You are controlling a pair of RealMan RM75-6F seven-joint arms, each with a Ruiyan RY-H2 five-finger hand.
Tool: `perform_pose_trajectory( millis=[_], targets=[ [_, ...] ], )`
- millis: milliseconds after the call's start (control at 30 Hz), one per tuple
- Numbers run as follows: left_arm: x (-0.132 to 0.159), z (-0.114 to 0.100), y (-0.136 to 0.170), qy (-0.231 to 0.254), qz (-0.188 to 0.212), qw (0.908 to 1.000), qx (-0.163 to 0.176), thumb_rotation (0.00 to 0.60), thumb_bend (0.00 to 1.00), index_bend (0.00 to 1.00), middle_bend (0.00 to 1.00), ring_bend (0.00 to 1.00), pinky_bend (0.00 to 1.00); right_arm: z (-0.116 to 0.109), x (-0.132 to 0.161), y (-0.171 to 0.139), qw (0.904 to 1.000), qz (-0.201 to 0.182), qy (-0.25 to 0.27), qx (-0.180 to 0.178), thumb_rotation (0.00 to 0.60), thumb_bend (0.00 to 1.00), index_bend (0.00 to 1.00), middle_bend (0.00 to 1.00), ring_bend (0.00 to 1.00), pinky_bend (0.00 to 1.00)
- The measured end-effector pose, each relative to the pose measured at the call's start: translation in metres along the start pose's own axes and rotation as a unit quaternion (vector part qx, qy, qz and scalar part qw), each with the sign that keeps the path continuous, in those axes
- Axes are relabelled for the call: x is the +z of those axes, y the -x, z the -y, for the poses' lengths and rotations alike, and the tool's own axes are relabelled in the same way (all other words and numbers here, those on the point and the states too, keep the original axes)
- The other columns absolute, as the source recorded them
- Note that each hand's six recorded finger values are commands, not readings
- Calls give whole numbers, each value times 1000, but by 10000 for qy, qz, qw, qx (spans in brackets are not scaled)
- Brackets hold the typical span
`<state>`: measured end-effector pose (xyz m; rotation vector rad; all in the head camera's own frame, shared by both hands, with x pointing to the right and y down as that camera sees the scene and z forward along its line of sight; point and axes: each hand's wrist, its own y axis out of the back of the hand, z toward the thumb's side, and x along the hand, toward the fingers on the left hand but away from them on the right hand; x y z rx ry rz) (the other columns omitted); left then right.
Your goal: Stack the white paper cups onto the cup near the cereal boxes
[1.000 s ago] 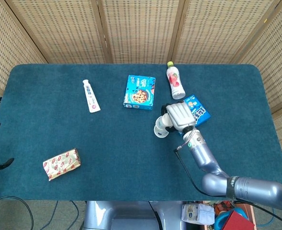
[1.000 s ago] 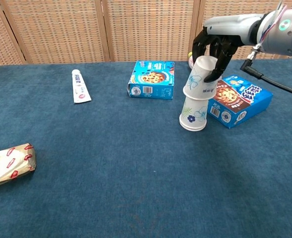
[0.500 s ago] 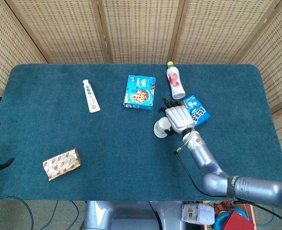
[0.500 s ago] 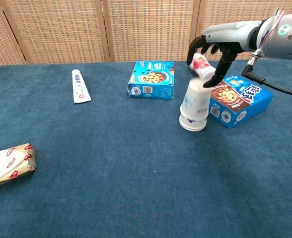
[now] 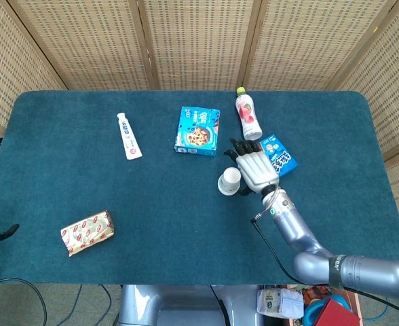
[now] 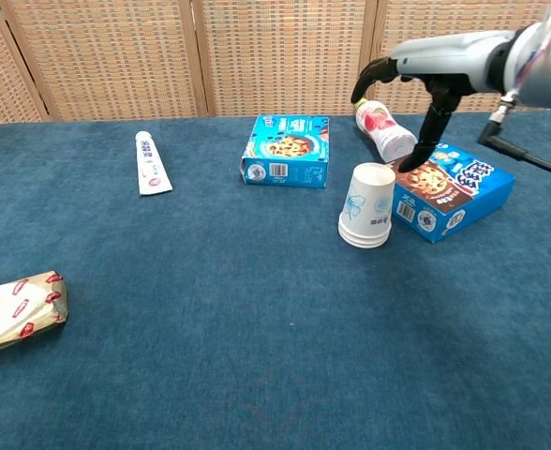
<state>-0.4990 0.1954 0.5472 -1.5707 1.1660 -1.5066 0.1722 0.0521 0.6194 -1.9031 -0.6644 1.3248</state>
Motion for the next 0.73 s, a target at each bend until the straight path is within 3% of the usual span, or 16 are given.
perform_pose_trajectory(
  millis=[100,300,600,733],
  targets=[
    [2,0,1,-4,57,10000,34,600,177,0,0,0,0,0,-8,-14,9998,-115,-90,-148,600,0,1,0,0,0],
    [5,11,6,-18,185,9998,57,600,177,0,0,0,0,3,-40,-61,9967,-295,-304,-692,600,0,0,0,0,0],
    [4,27,14,-8,261,9996,78,600,176,0,0,0,0,23,-114,-177,9842,150,-24,-1763,600,0,0,0,0,0],
    [3,26,15,4,248,9996,107,600,177,0,0,0,0,32,-128,-198,9813,218,60,-1913,600,0,0,0,0,0]
  ],
)
